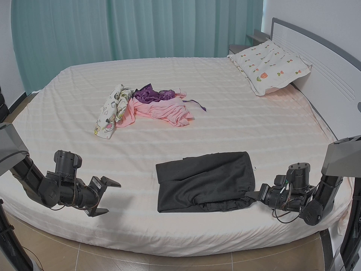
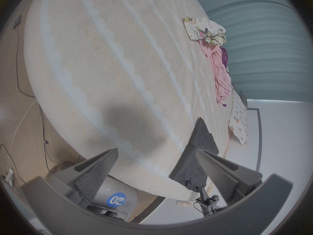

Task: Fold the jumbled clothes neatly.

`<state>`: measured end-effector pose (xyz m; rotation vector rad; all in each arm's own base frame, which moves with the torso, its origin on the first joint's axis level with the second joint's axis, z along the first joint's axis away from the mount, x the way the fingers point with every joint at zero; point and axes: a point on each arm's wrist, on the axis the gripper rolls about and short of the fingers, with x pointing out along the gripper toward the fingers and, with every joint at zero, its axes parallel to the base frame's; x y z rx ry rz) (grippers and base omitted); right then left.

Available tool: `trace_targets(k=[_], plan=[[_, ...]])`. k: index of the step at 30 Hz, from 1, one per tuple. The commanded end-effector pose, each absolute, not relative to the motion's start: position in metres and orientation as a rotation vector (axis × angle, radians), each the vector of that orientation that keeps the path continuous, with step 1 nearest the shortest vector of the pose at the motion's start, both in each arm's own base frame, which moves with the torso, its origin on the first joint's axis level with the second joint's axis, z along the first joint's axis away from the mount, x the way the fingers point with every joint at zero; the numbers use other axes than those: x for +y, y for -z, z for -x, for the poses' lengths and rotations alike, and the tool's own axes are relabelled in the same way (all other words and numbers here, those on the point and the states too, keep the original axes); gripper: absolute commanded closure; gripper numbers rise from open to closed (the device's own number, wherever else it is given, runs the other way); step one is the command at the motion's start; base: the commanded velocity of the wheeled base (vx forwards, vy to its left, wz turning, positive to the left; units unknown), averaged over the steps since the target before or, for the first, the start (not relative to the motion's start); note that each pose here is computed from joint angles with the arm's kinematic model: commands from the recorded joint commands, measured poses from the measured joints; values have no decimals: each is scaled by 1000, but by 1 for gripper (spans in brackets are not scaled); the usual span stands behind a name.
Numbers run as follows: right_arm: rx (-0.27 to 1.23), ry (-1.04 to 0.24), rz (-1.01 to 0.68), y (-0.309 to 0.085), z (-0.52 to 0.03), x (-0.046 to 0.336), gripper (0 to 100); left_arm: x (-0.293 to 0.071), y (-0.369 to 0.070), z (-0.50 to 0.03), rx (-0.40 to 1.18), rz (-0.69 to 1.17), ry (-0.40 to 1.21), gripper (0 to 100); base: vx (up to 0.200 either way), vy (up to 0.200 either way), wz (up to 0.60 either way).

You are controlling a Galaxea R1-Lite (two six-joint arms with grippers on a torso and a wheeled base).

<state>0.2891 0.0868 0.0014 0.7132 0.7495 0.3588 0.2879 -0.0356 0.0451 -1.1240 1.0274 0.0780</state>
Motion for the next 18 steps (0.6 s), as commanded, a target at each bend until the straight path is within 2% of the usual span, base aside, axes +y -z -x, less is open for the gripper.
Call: trace_targets(k=[1, 18], plan=[[740, -355, -718, -10, -281, 81, 100, -36, -45, -288, 1028, 1124, -77, 0, 0, 0, 0], [756, -332, -629, -3, -274, 55, 100, -36, -45, -288, 1028, 1124, -77, 0, 0, 0, 0]])
